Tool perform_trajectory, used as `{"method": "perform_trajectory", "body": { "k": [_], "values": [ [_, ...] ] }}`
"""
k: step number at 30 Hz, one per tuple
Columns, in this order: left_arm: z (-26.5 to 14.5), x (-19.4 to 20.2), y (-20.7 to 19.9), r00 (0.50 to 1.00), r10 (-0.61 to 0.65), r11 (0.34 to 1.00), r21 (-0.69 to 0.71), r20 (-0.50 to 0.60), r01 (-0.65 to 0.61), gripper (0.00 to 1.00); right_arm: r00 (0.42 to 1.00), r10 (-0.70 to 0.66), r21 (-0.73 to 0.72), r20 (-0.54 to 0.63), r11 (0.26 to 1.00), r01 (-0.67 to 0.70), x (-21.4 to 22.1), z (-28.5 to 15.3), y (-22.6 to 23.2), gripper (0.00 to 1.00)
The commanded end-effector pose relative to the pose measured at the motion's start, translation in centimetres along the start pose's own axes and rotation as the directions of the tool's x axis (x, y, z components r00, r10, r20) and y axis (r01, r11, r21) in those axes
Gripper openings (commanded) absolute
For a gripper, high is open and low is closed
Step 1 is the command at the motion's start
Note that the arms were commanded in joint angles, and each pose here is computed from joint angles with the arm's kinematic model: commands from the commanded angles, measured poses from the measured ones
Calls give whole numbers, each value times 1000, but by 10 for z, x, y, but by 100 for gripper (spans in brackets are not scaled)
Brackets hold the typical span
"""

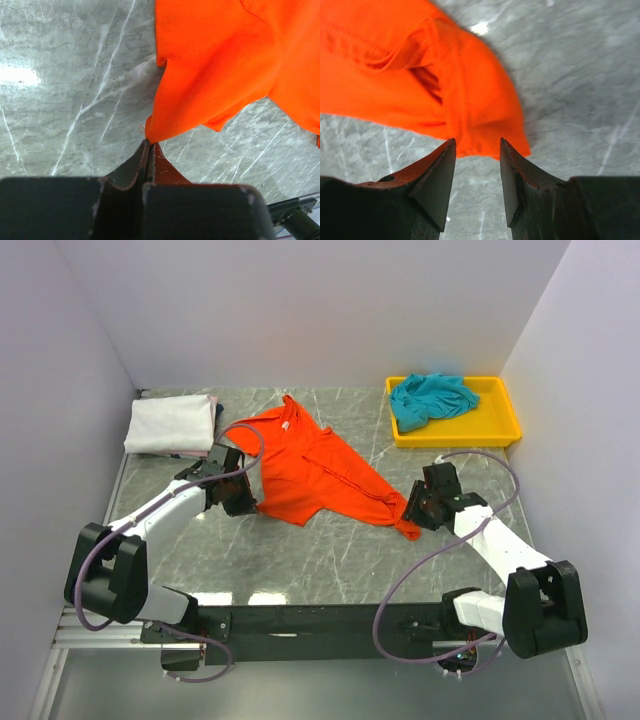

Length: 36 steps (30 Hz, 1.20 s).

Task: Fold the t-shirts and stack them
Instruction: Flatten the tshirt out

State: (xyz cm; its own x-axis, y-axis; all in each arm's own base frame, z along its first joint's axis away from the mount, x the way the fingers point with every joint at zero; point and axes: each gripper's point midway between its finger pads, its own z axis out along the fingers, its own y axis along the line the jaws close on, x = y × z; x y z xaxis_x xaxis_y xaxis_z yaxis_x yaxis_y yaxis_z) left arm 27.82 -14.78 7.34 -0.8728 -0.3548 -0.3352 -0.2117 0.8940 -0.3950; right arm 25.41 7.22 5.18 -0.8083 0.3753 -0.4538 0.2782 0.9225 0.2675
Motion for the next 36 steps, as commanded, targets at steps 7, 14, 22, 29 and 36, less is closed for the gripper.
{"method": "perform_trajectory", "body": {
  "k": [7, 14, 22, 29, 36],
  "values": [
    [-1, -6, -8, 1000, 14, 1000, 23, 4, -14, 0, 996, -91, -67, -4, 994, 90, -2, -2, 29, 48],
    [-1, -7, -7, 1000, 18, 1000, 13, 6, -18, 0, 994, -91, -25, -56, 996, 89, 7, 15, 26, 47],
    [-1, -6, -2, 1000, 21, 1000, -3, 4, -21, 0, 991, -107, -8, -75, 994, 107, 5, 22, 28, 37],
    [-2, -27, 19, 999, 1, 998, -57, 41, 1, 0, 993, -99, -41, -67, 995, 96, -5, -1, 37, 22],
    [-23, -79, 46, 990, -46, 994, -91, 137, 59, 0, 997, -78, -81, 1, 994, 77, -31, -42, 43, 1]
  ]
}}
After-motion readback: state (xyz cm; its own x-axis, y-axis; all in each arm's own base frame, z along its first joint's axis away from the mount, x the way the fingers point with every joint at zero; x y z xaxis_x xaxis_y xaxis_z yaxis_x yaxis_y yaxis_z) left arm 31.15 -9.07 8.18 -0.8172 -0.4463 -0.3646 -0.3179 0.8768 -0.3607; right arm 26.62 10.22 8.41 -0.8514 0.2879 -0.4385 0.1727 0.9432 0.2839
